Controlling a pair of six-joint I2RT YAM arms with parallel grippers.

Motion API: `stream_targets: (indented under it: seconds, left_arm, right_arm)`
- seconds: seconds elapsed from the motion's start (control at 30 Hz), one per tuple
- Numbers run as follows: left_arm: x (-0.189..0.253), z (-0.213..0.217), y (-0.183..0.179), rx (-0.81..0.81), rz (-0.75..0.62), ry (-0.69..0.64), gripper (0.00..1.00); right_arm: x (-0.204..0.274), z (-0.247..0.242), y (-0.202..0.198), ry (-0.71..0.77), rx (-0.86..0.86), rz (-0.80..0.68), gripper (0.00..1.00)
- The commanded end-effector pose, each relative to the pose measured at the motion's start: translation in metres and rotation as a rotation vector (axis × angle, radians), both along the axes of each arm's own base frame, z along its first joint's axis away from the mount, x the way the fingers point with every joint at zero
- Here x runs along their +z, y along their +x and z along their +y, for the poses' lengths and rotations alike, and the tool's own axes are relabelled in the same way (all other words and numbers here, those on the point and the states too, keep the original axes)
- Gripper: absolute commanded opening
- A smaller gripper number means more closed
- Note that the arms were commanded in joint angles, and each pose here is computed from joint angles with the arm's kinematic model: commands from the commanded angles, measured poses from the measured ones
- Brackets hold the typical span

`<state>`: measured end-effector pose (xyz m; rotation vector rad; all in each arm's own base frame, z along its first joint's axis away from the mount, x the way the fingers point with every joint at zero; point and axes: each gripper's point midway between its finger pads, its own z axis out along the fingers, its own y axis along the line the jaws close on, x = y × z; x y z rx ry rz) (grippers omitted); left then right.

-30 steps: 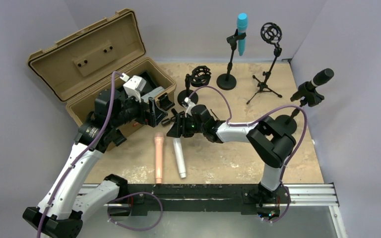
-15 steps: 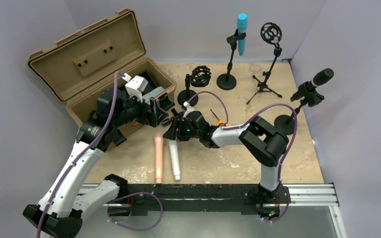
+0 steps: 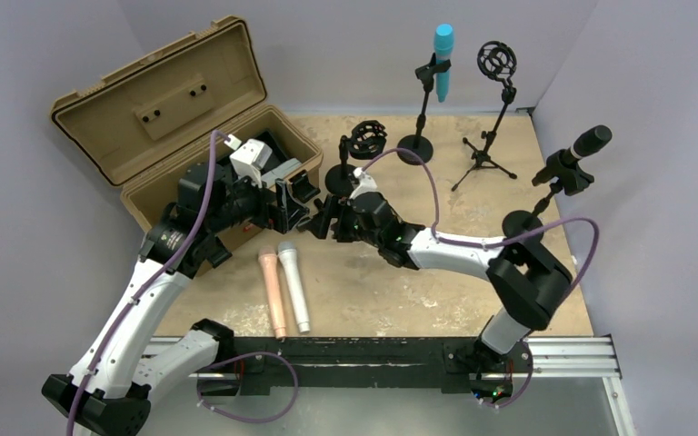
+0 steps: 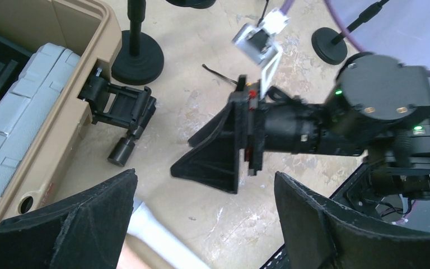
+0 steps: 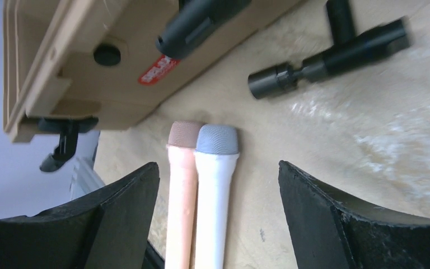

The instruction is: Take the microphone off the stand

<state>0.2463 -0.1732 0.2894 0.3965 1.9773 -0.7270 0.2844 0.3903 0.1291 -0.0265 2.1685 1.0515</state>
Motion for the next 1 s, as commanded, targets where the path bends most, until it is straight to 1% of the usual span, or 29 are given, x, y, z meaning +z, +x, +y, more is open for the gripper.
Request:
stream_targets:
  seconds: [0.0, 0.13, 0.3, 0.4, 0.47, 0.53, 0.63, 0.7, 0.73, 0.83, 0.97]
  left_arm:
    - [0.019, -0.001, 0.000, -0.020, -0.065, -0.004, 0.89]
    - [0.020, -0.003, -0.001, -0.027, -0.065, -0.010, 0.89]
    - [0.020, -0.004, -0.002, -0.031, -0.064, -0.011, 0.89]
    - [0.019, -0.004, -0.002, -0.030, -0.065, -0.009, 0.89]
    - [0.020, -0.004, -0.002, -0.031, -0.067, -0.009, 0.89]
    - [0.020, -0.004, -0.003, -0.033, -0.067, -0.010, 0.89]
    - [0.022, -0.004, -0.004, -0.038, -0.070, -0.013, 0.89]
    - [0.023, -0.004, -0.005, -0.038, -0.075, -0.014, 0.89]
    - [0.023, -0.004, -0.005, -0.036, -0.076, -0.014, 0.89]
    - [0.024, -0.003, -0.005, -0.032, -0.083, -0.013, 0.89]
    - [0.024, -0.004, -0.005, -0.035, -0.082, -0.013, 0.89]
  right_arm:
    - [0.022, -0.054, 0.028, -0.102, -0.233, -0.096, 0.76]
    - [0.032, -0.123, 0.066, -0.147, -0.439, -0.108, 0.74]
    - [0.053, -0.212, 0.111, -0.224, -0.719, -0.182, 0.74]
    - [0.068, -0.260, 0.134, -0.267, -0.888, -0.198, 0.75]
    - [0.079, -0.287, 0.146, -0.291, -1.007, -0.215, 0.76]
    - [0.086, -0.312, 0.156, -0.292, -1.149, -0.201, 0.80]
    - [0.085, -0.336, 0.172, -0.322, -1.315, -0.143, 0.82]
    - [0.072, -0.350, 0.179, -0.363, -1.437, -0.094, 0.92]
    - [0.069, -0.355, 0.183, -0.384, -1.483, -0.086, 0.94]
    - [0.067, -0.366, 0.195, -0.448, -1.556, -0.114, 0.95]
    - [0.062, -0.390, 0.213, -0.485, -1.615, -0.125, 0.96]
